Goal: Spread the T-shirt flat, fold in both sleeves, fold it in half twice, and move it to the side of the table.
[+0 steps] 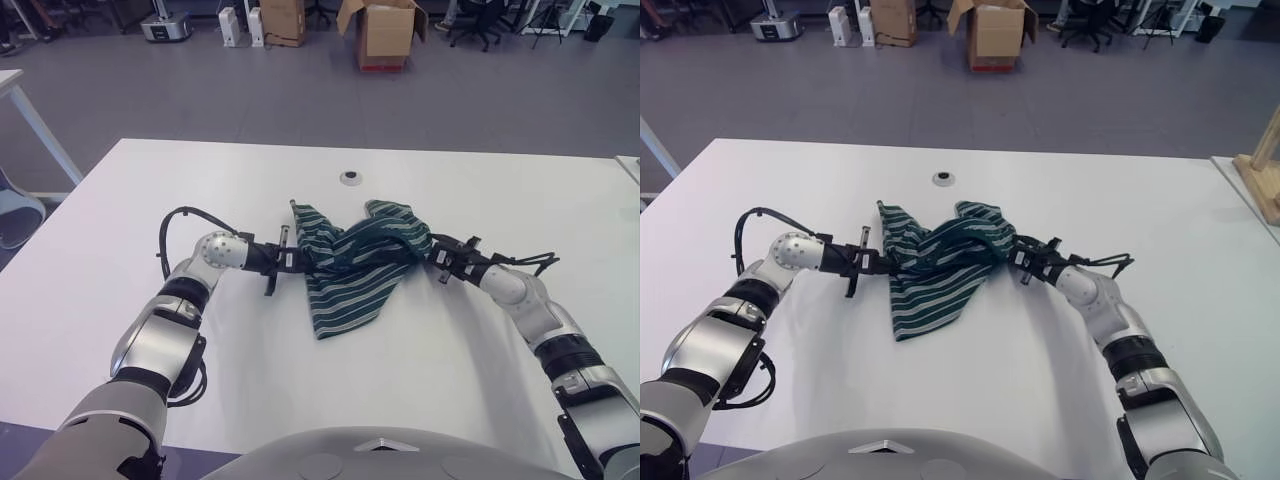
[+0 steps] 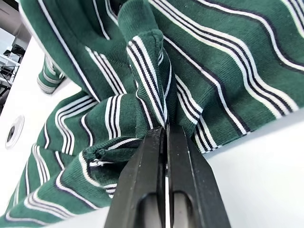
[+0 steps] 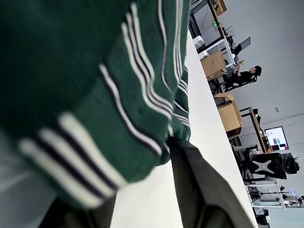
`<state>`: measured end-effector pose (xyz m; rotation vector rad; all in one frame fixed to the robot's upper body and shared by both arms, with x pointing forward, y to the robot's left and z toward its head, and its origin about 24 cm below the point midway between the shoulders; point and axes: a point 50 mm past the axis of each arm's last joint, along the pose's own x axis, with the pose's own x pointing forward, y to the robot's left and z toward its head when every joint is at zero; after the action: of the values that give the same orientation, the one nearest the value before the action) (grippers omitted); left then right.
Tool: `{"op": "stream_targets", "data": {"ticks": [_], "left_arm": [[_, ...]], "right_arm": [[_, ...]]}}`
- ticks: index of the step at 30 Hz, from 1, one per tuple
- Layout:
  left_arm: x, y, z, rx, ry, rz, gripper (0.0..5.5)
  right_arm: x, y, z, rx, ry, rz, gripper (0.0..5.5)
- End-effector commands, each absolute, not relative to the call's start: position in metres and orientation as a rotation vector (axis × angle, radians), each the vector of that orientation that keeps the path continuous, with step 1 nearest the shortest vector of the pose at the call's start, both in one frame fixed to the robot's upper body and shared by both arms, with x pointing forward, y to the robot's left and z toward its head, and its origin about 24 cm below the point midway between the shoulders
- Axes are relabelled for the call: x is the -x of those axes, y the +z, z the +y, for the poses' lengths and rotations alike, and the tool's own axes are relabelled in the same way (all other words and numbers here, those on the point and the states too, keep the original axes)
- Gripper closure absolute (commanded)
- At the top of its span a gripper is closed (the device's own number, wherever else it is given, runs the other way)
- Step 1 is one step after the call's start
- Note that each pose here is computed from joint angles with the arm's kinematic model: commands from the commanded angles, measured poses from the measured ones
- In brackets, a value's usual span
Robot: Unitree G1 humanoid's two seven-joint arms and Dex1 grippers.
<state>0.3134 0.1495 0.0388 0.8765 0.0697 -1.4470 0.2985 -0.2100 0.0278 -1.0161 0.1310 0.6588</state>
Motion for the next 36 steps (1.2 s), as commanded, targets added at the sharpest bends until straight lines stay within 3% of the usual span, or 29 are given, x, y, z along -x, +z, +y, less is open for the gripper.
{"op": "stream_targets", "data": {"ticks": [1,7,12,15,19,22,29,36], "left_arm": [[-0.305,0.028,0.151,-0.86,-1.457,0.092,5.5],[-0.309,0.035,0.164,-0.837,-1.354,0.079,5.5],[-0.331,0.067,0.179,-0.795,-1.182,0.006,5.5],[-0.346,0.097,0.188,-0.736,-1.077,-0.069,5.5],[-0.36,0.139,0.196,-0.691,-0.969,-0.182,5.5],[-0.365,0.16,0.198,-0.685,-0.935,-0.242,5.5],[-0.362,0.155,0.187,-0.682,-1.0,-0.238,5.5],[-0.356,0.142,0.18,-0.661,-1.045,-0.219,5.5]], "right_arm": [[-0.303,0.027,-0.207,1.04,0.693,0.123,4.31],[-0.297,0.035,-0.214,1.056,0.72,0.082,5.48],[-0.293,0.064,-0.221,1.046,0.747,0.019,5.48],[-0.292,0.086,-0.225,0.91,0.783,0.031,5.48],[-0.286,0.105,-0.232,0.744,0.908,0.188,5.48],[-0.288,0.11,-0.243,0.797,0.936,0.332,5.48],[-0.289,0.099,-0.234,0.672,1.006,0.478,5.48],[-0.291,0.105,-0.231,0.54,1.032,0.475,4.29]]}}
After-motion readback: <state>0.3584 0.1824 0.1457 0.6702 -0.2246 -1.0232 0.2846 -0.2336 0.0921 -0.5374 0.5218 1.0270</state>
